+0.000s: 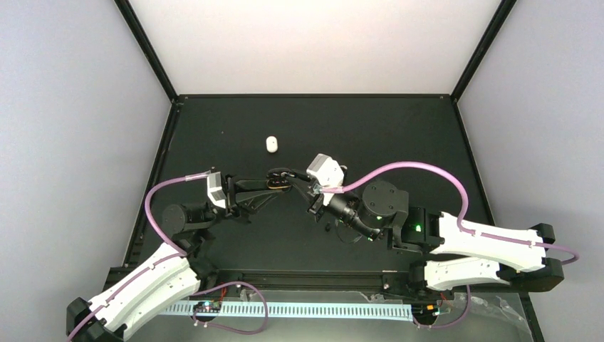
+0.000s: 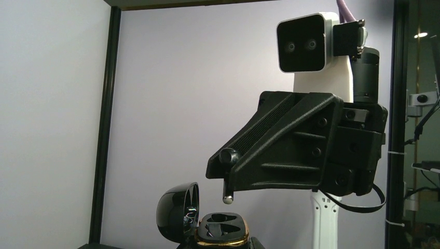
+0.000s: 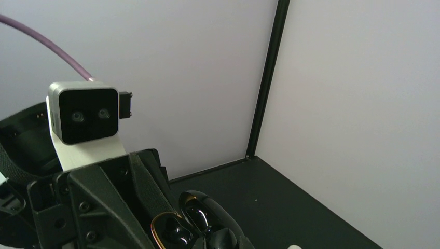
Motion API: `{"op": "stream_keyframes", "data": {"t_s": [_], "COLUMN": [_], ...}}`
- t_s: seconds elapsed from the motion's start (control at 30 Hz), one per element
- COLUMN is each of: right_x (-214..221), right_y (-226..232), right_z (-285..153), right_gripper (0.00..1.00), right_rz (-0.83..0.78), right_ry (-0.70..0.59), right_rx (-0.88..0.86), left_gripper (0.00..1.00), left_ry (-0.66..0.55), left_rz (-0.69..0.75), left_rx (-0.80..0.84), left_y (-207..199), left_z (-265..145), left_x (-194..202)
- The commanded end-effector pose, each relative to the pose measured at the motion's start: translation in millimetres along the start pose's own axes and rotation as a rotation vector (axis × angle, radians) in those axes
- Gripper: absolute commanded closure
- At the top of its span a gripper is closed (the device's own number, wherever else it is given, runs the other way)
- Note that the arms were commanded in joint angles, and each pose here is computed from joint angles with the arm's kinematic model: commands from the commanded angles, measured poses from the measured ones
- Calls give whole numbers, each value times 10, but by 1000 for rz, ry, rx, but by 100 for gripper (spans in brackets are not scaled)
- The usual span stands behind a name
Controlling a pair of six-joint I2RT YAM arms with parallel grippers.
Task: Insert the wireless bluetooth earbuds into the charging case
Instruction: Place the earbud in the charging case.
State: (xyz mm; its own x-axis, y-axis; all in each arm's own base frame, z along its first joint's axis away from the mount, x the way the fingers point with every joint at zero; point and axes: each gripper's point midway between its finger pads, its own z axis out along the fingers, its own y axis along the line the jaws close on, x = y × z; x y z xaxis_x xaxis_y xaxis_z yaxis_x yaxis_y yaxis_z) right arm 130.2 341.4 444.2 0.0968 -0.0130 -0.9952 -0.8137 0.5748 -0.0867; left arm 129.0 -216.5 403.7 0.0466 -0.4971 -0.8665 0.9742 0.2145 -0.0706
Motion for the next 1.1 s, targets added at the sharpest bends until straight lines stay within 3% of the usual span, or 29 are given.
{"op": "stream_keyframes", "data": {"t_s": [0.0, 1.07], "right_x": [-35, 139], "right_y": [-37, -106], "right_z": [-39, -9], "right_gripper": [99, 99], "right_rz": [-71, -188], "right_ry": [16, 92], "right_rx": [11, 58], "left_gripper": [98, 99], "left_ry": [-5, 39], "left_rz": [19, 28], "left_rx": [2, 2], "left_y": [-5, 26], "left_z": [22, 28], "left_x": [-22, 111]}}
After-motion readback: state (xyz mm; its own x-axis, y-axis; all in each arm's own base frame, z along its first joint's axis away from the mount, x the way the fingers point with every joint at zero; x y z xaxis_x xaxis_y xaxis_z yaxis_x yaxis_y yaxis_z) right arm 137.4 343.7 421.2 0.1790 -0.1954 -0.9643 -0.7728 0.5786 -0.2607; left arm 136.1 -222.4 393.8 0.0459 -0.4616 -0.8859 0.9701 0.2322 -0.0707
